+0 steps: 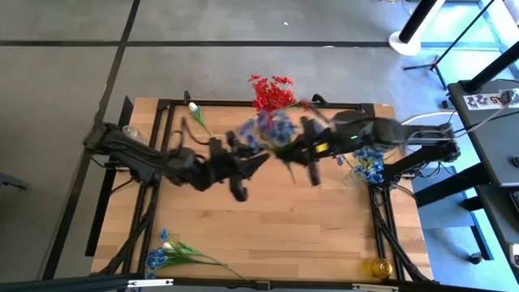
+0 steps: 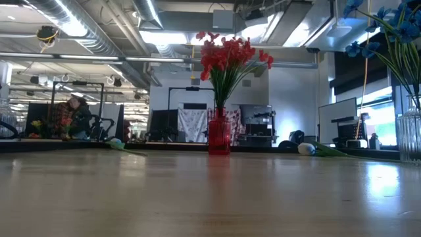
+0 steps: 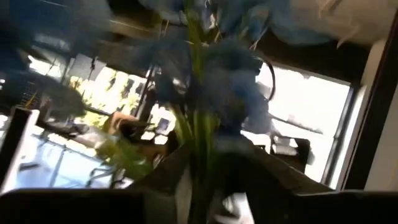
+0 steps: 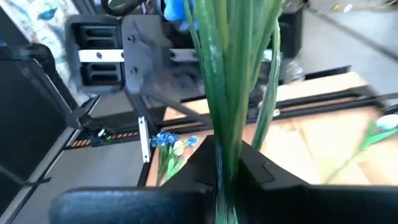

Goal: Sort flowers into vase by color
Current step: Put the top blue flowers into the transparent vase

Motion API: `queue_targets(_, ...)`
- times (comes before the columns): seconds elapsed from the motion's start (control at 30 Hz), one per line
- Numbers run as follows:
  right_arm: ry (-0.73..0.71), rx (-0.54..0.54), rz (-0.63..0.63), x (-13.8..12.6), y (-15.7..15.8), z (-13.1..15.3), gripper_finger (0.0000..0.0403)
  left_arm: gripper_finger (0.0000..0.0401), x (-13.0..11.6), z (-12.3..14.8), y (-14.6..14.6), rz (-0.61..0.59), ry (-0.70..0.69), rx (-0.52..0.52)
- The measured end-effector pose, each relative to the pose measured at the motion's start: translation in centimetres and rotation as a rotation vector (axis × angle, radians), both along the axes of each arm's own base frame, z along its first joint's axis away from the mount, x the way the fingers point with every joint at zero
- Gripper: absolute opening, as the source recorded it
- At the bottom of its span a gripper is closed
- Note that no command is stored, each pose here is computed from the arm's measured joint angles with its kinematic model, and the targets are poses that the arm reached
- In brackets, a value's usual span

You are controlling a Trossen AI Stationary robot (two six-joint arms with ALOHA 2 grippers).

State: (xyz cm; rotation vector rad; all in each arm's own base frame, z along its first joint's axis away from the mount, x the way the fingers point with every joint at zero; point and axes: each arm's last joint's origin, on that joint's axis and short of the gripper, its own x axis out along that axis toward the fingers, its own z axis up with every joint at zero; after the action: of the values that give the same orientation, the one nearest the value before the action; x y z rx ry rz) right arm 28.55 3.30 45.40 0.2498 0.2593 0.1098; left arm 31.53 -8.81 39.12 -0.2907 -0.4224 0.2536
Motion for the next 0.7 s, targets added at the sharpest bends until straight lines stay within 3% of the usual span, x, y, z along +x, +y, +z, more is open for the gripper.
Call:
queue_targets(0.1,-0.039,-0.040,-0.034,-3.0,-0.5,1.6,0.0011,0.0150,-2.8,1.6,-0.5,-0.015,0.092,0.032)
queue_targets(0.33,-0.176,-0.110,-0.134,-11.4,-1.7,5.1,0.0016,0.0163,-7.7,3.4,-0.6,-0.054,0.170,-0.052)
queue_targets(0.53,-0.207,-0.152,-0.194,-16.6,-2.5,5.8,0.0012,0.0152,-8.2,3.5,-0.7,-0.001,0.184,-0.061)
queue_targets(0.7,-0.122,-0.215,-0.330,-21.0,-3.4,4.8,0.0009,0.0152,-8.1,3.5,-0.7,-0.016,0.170,-0.107)
